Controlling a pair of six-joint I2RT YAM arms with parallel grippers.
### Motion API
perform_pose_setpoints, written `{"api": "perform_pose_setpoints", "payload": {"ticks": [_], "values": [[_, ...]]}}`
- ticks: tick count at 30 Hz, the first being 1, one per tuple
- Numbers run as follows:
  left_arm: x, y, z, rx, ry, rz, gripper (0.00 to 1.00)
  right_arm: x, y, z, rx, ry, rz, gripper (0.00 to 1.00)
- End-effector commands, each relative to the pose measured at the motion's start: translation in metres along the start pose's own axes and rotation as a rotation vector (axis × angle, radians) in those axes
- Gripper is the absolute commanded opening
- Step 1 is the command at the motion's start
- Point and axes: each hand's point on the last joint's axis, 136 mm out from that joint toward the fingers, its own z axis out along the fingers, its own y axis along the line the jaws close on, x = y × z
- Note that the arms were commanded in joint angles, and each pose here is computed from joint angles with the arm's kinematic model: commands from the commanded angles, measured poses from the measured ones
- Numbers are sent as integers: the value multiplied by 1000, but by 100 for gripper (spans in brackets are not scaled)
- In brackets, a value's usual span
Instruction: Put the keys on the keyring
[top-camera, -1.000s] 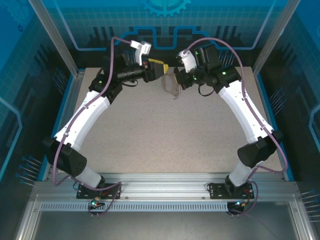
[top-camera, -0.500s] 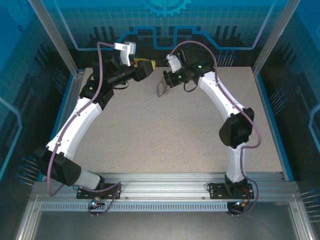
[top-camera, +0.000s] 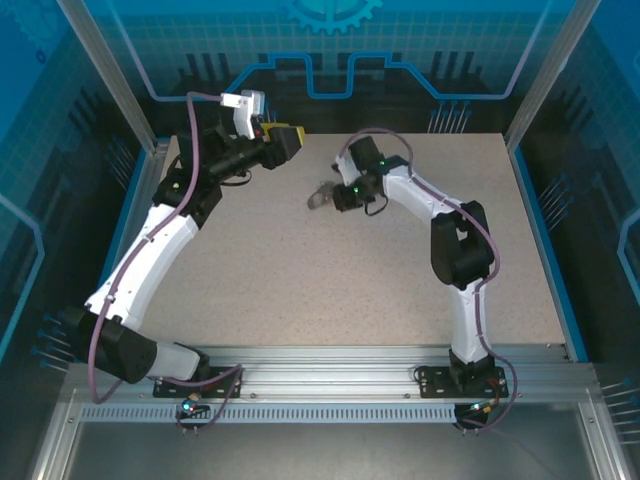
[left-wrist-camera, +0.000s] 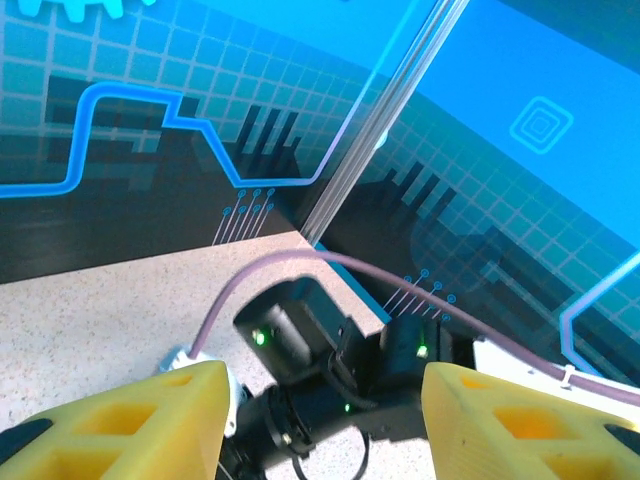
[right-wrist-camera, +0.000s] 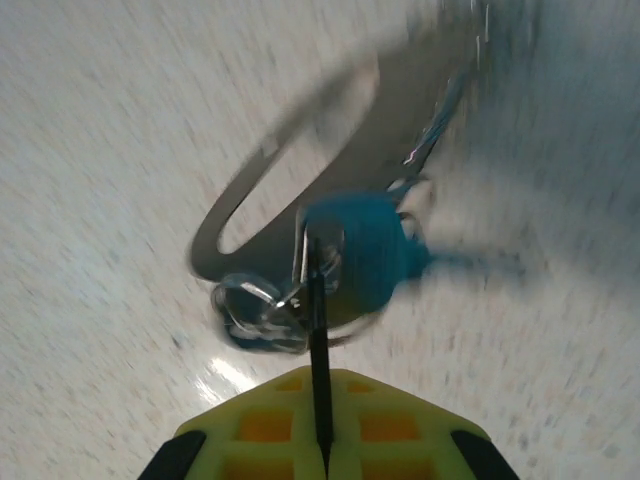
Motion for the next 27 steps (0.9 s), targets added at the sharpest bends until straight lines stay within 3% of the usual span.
{"api": "perform_pose_setpoints", "payload": {"ticks": [1,9,19,24,25,26,27], "values": [[-2,2,-9,-21,-21,-23,55,1,10,-18,-13,-71,20,0],[9,6,-9,-22,-4,-43,55,73,13,2,-6,38,71,0],[20,10,-10,-28,6,-50,56,121,30,4,-37,117,104,2],[24,6,-14,-6,11,-59,59,150,54,-35,-107,98,129,66],[25,5,-16,-6,10,-59,61,152,54,-46,-108,82,128,86],[27,4,-19,-10,10,-60,63,149,54,-61,-111,54,130,97],[28,5,-23,-20,6,-58,66,143,54,-78,-116,21,133,100]]}}
